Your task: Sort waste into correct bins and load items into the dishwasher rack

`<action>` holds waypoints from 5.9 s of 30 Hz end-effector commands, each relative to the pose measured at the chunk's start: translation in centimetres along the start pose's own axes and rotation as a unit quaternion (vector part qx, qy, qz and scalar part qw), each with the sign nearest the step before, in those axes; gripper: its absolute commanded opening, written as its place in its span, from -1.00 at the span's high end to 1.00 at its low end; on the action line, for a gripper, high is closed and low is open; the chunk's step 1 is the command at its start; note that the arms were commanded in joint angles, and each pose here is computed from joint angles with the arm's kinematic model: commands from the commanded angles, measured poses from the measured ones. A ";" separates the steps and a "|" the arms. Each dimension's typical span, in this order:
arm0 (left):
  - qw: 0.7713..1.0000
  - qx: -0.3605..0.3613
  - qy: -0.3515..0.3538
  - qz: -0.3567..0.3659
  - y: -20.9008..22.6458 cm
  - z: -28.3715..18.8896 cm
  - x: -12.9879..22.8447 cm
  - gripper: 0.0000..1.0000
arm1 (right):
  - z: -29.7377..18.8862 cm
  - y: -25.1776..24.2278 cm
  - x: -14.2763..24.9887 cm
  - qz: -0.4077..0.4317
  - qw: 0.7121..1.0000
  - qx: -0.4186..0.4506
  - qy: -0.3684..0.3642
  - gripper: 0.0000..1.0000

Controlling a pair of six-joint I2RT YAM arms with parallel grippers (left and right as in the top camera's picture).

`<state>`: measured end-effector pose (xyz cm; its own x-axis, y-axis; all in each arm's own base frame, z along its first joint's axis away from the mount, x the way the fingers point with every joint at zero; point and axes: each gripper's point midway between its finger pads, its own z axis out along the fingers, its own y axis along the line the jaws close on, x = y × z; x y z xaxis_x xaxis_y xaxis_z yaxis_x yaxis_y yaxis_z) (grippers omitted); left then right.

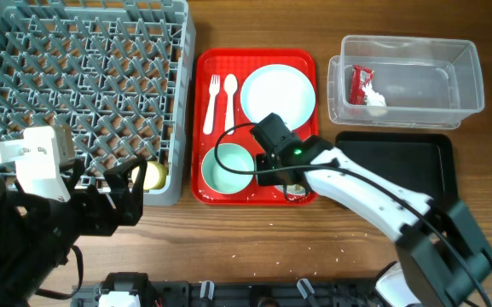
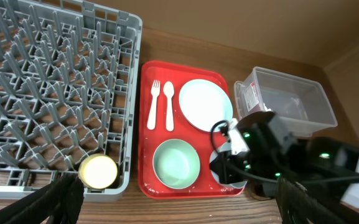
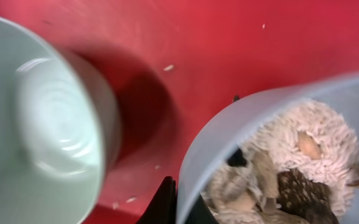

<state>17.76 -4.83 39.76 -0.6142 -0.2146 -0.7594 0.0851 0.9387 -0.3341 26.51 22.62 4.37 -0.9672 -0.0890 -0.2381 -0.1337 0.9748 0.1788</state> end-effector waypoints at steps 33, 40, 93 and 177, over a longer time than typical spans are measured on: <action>1.000 0.001 -0.004 0.012 -0.1 -0.2 -0.2 -1.00 | -16.1 -17.3 -2.5 0.174 0.807 -0.507 -0.249 0.91; 1.000 0.001 -0.004 0.012 -0.1 -0.2 -0.2 -1.00 | -18.4 -16.4 -3.4 0.203 0.807 -0.508 -0.223 0.91; 1.000 0.001 -0.004 0.012 -0.1 -0.2 -0.2 -1.00 | -18.0 -17.3 0.4 -0.015 0.775 0.022 -0.631 -1.00; 0.935 -0.257 0.238 0.047 3.9 25.5 13.0 0.92 | -16.9 -17.5 0.5 -0.010 0.790 0.023 -0.612 -0.99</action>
<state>27.06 -12.91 7.85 -0.9784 -0.1053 -0.1778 -0.1160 0.9919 0.0510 24.69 1.93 17.25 -0.0244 0.1181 -0.9927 -0.1029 0.9874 0.1200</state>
